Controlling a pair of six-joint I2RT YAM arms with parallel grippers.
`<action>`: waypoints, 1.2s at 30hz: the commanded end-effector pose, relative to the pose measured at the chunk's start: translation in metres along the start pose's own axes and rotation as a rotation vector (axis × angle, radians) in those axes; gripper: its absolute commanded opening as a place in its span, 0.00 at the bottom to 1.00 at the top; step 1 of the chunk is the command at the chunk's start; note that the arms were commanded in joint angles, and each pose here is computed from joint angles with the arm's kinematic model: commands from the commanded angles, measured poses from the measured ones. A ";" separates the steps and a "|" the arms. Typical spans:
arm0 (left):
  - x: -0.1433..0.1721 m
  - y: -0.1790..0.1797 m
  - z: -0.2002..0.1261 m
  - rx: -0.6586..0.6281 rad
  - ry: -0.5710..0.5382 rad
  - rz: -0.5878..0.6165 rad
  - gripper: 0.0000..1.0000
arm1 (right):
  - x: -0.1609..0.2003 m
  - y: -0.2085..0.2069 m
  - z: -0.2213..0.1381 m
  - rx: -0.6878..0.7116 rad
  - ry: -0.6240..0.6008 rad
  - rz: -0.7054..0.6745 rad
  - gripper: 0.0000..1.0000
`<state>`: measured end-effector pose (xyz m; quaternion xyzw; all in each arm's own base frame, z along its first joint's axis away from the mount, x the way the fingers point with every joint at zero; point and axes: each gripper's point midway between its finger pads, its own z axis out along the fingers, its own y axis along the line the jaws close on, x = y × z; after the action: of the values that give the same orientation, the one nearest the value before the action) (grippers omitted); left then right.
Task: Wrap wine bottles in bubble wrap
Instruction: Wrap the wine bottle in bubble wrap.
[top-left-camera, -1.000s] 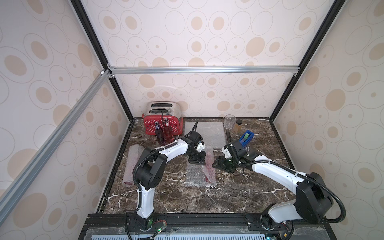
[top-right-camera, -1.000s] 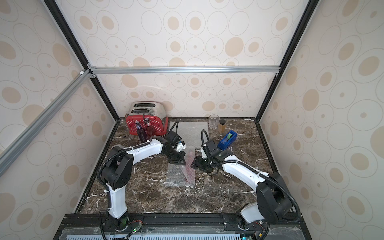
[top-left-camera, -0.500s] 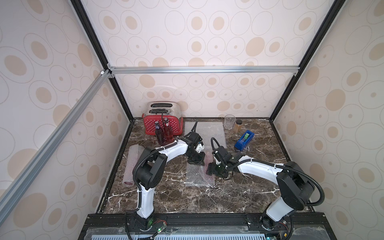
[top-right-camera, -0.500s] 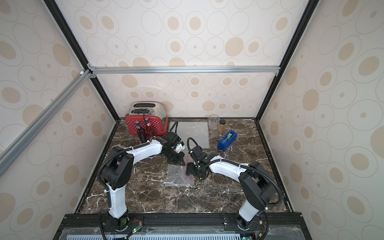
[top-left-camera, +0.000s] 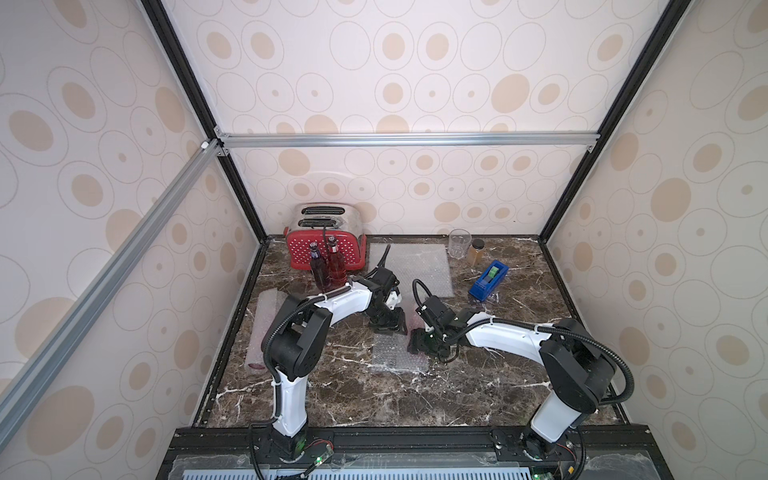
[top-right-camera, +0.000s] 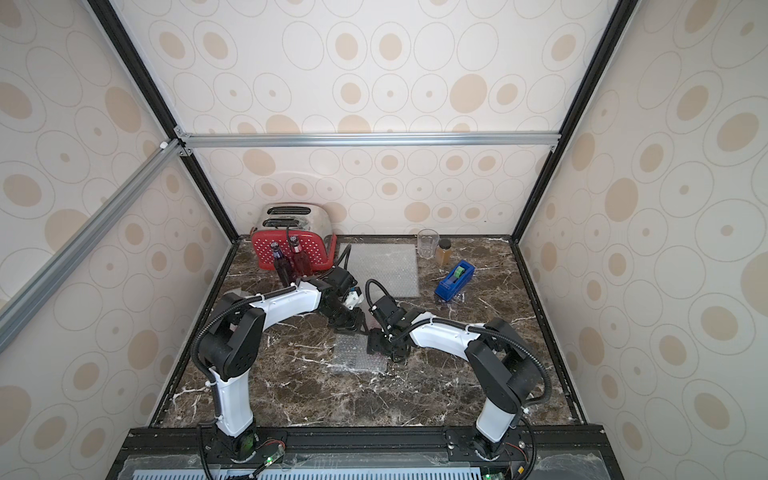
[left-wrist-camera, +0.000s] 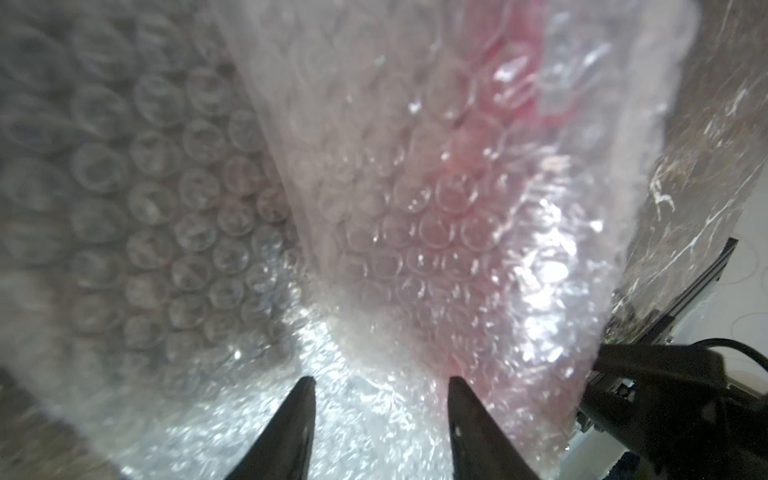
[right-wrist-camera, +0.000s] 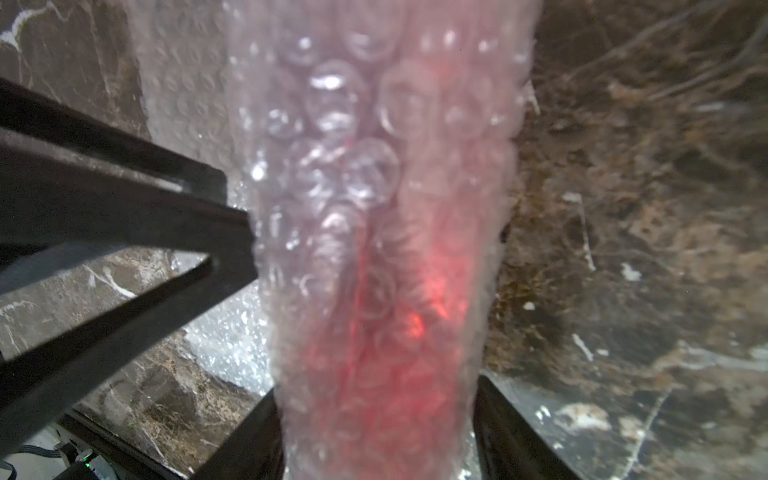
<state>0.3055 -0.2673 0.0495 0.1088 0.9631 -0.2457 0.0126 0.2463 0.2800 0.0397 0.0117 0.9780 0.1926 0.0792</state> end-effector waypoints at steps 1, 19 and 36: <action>-0.004 -0.001 -0.031 -0.007 -0.074 0.023 0.43 | 0.008 -0.017 0.010 0.073 0.024 0.020 0.66; -0.008 -0.024 0.023 0.152 0.049 -0.032 0.10 | 0.001 0.005 -0.005 -0.020 0.035 -0.041 0.69; -0.003 -0.039 0.037 0.169 0.101 -0.005 0.07 | -0.012 -0.001 -0.010 -0.089 0.038 -0.001 0.63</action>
<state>0.3037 -0.3085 0.0345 0.1143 0.9424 -0.3130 -0.0307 0.2598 0.2722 0.0589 0.0050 0.9695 0.2334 0.0750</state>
